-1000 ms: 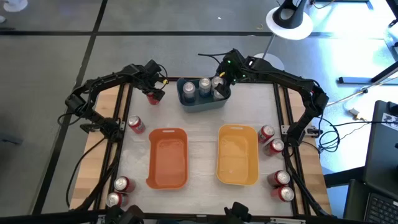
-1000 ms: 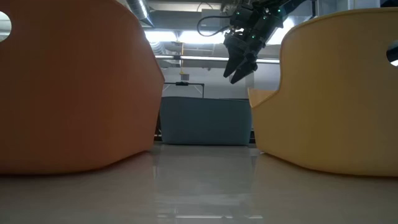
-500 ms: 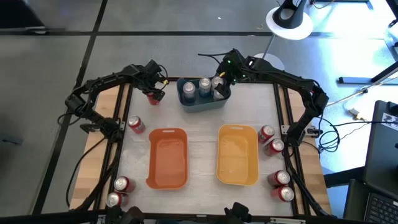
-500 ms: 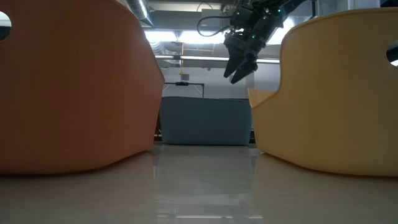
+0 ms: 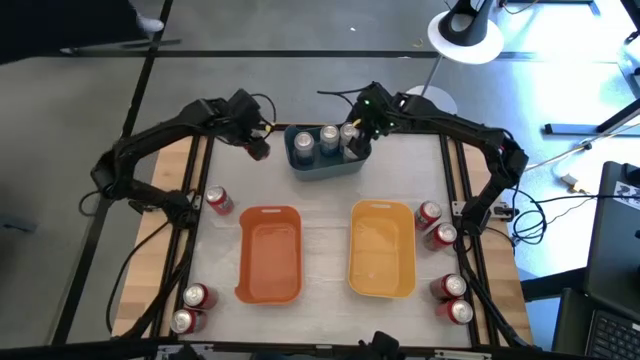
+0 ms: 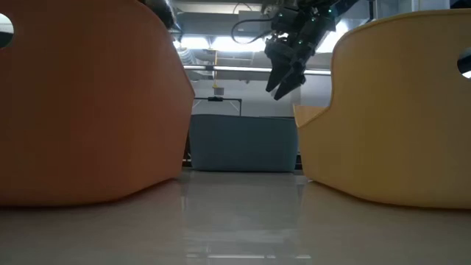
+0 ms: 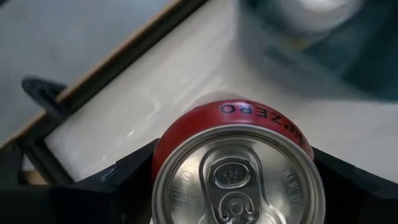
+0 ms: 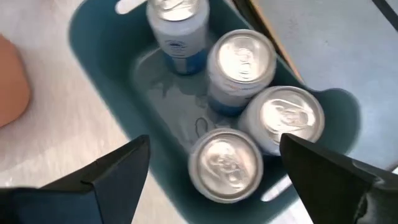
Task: Sort soda cans
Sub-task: Put the top left red-black soda can into the orange bin, then put the bottom left red-black soda can into the orange bin
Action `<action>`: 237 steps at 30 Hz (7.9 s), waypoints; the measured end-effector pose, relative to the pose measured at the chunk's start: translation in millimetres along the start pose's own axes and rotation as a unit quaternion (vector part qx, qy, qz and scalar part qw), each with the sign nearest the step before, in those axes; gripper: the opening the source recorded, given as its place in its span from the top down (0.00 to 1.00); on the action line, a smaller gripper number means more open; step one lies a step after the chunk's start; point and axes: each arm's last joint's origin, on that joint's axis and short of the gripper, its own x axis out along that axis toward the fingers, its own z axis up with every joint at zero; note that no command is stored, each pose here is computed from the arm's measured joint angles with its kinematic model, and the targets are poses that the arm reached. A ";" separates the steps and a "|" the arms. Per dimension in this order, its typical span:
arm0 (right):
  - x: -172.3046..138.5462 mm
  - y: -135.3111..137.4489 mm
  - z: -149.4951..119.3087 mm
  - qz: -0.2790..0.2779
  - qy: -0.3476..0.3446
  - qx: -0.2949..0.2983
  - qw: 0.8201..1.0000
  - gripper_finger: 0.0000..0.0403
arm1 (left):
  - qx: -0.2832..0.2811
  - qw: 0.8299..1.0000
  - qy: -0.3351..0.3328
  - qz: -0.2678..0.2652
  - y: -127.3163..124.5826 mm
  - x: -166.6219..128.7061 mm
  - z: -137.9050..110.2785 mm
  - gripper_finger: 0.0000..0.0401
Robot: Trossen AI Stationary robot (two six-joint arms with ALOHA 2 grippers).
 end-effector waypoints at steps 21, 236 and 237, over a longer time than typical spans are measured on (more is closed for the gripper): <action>5.2 89.7 -3.6 0.071 0.030 -0.017 0.997 0.12 | 0.093 0.984 -0.026 -0.152 -113.5 -113.1 -69.4 0.26; -23.3 237.6 -47.5 -0.076 -0.029 -0.129 0.988 0.12 | -0.021 0.985 0.119 -0.124 -171.1 -163.7 -195.3 0.26; -23.3 237.6 -47.5 -0.076 -0.029 -0.129 0.988 0.12 | -0.014 0.986 0.115 -0.121 -172.3 -161.0 -191.7 0.26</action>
